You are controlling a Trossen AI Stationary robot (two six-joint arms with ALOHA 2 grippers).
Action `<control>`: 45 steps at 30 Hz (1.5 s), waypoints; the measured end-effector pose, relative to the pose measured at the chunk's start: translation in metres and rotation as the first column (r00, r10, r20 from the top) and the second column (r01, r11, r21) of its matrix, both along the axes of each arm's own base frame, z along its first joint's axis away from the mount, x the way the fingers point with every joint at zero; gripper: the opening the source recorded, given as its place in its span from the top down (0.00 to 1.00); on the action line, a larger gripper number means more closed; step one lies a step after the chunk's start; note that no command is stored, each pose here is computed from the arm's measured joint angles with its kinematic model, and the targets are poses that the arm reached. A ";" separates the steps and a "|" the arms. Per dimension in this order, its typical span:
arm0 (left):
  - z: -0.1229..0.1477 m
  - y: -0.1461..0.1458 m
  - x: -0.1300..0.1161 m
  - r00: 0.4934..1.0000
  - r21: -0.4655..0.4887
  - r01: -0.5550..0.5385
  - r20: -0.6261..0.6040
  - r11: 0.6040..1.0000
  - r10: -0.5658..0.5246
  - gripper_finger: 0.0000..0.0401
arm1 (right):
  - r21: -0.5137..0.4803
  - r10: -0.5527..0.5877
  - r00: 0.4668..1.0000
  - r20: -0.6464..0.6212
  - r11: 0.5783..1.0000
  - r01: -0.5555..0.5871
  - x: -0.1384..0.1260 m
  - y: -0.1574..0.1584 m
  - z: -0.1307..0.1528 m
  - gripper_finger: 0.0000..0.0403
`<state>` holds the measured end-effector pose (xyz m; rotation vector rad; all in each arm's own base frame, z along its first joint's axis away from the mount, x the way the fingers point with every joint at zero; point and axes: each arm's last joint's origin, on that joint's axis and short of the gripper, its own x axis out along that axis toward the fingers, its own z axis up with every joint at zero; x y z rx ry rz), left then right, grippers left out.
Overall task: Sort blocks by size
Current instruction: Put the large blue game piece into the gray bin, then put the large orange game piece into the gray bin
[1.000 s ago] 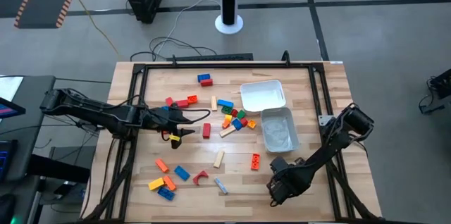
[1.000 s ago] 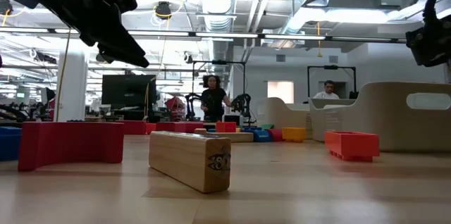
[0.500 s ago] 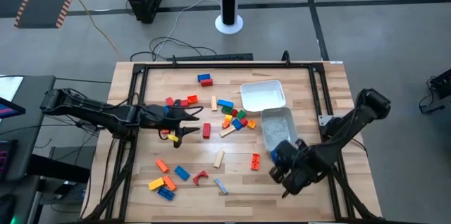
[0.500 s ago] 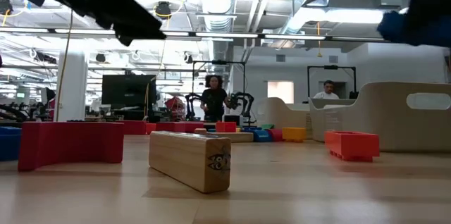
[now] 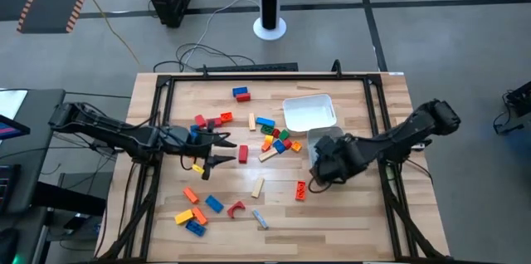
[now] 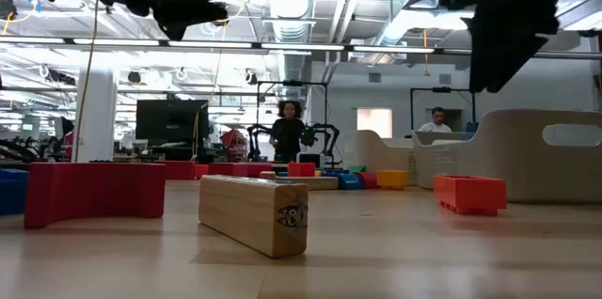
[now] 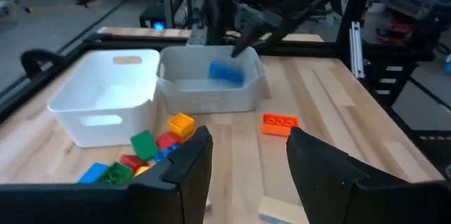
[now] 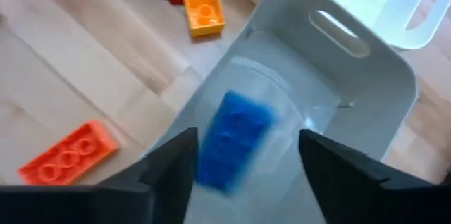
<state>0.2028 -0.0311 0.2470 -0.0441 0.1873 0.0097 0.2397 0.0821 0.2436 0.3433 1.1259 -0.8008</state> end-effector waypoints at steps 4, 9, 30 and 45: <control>-0.002 -0.003 -0.001 1.000 -0.046 -0.003 -0.018 0.999 0.002 0.56 | 0.028 0.074 0.997 -0.013 0.997 -0.074 0.007 -0.007 0.001 0.23; -0.002 -0.007 -0.002 1.000 -0.051 0.005 -0.024 0.999 -0.006 0.56 | 0.085 0.232 0.955 0.183 0.964 -0.251 0.028 0.012 0.018 0.26; -0.008 -0.007 -0.003 0.996 -0.102 -0.017 -0.084 0.995 0.008 0.56 | 0.313 0.601 0.735 -0.315 0.797 -0.517 0.106 0.092 -0.041 0.27; -0.008 -0.007 -0.003 0.997 -0.076 -0.009 -0.083 0.997 0.003 0.56 | 0.219 0.677 0.509 -0.532 0.691 -0.689 0.118 0.093 -0.082 0.27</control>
